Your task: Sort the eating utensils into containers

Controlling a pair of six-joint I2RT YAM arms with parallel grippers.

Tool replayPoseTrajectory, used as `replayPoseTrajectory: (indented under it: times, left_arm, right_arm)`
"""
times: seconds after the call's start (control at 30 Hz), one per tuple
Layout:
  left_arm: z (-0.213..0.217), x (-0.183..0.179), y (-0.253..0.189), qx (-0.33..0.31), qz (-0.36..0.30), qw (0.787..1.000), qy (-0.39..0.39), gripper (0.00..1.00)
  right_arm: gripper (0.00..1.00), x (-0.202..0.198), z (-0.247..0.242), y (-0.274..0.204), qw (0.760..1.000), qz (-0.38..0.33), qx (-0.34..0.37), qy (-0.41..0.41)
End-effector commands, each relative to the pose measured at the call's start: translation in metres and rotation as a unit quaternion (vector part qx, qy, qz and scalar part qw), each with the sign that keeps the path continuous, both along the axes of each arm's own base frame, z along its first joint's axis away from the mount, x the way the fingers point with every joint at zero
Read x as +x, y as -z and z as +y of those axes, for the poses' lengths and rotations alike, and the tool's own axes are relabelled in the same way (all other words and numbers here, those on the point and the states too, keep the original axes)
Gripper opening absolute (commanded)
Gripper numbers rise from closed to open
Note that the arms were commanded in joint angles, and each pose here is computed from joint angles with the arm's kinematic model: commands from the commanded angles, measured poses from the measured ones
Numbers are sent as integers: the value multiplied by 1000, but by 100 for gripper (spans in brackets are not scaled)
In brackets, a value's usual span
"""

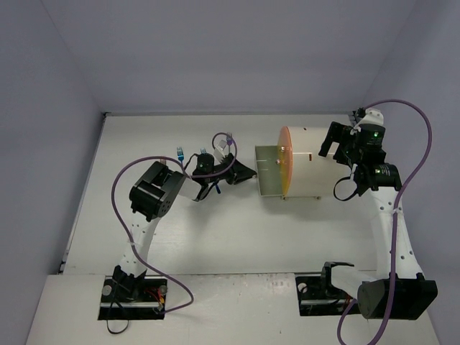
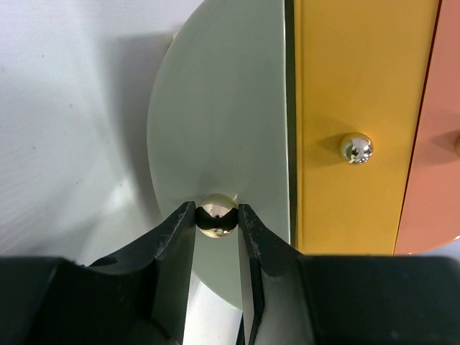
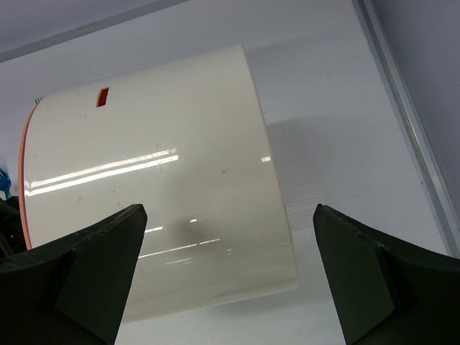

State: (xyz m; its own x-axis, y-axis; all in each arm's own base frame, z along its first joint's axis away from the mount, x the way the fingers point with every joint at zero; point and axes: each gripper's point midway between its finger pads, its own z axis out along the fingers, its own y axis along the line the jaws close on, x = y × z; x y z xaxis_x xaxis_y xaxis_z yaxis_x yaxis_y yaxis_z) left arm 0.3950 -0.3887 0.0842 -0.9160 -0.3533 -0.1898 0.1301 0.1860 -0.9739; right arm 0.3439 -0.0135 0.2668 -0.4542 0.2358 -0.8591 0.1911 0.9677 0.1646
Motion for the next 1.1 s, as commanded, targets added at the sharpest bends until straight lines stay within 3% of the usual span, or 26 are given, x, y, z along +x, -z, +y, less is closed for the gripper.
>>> replayPoseTrajectory:
  times: [0.0,1.07]
  left_arm:
    - [12,11,-42,-15,-62,998,-20,3]
    - [37,11,-32,12,-58,998,-37,3]
  right_arm:
    - [100,2,-2,-17,999,-32,-10,4]
    - [100,1,0,-16,999,-32,-7,1]
